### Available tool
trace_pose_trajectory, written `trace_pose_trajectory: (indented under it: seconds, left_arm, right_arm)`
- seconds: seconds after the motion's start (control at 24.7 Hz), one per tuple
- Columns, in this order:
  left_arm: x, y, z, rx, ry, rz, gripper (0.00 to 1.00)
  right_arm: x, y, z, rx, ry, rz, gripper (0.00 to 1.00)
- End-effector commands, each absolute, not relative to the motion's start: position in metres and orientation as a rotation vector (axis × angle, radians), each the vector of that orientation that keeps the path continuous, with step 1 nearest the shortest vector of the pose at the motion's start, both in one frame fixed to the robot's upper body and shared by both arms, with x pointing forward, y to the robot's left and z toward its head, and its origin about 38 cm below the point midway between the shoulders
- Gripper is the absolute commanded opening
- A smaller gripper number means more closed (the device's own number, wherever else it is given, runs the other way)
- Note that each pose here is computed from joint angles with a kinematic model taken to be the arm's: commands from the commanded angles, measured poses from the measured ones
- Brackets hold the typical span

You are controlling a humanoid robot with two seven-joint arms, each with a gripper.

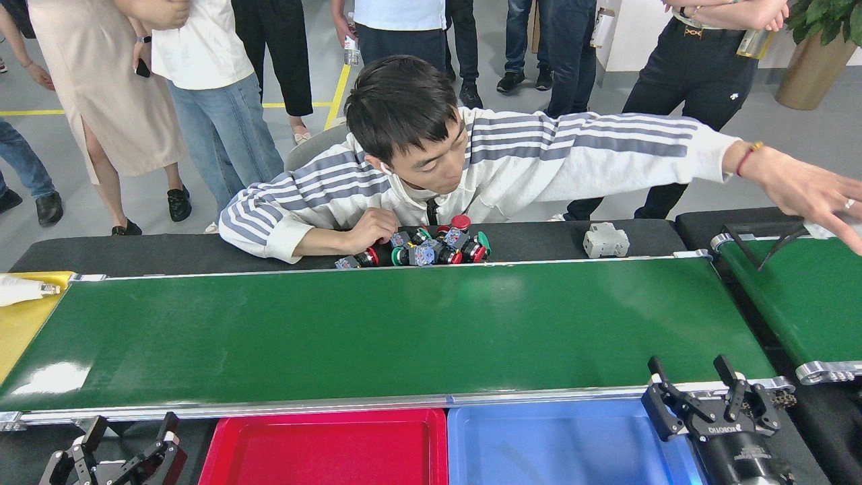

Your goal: Pick switch part from conveyor to tray

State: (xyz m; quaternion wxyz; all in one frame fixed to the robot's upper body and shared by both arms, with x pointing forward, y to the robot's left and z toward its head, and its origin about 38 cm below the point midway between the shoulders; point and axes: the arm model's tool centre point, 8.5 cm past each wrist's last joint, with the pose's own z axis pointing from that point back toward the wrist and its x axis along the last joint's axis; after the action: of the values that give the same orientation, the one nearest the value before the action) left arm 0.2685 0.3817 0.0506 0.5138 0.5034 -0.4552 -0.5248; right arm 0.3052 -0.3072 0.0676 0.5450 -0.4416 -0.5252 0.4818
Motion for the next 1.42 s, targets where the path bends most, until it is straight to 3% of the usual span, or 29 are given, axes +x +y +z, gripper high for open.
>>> trace_pose_trajectory:
  seconds: [0.0, 0.28, 1.38]
  left_arm:
    - [0.271, 0.385, 0.057, 1.235, -1.105, -1.262, 1.00]
    - [0.274, 0.383, 0.058, 1.233, -1.114, -1.265, 1.00]
    - [0.289, 0.384, 0.070, 1.263, -1.148, -1.274, 1.00]
  right_arm:
    - [0.306, -0.309, 0.074, -1.059, -1.251, 1.132, 1.00]
    - [0.288, -0.309, 0.061, -1.050, -1.238, 1.131, 1.00]
    - [0.294, -0.328, 0.063, -1.094, -1.190, 1.110, 1.00]
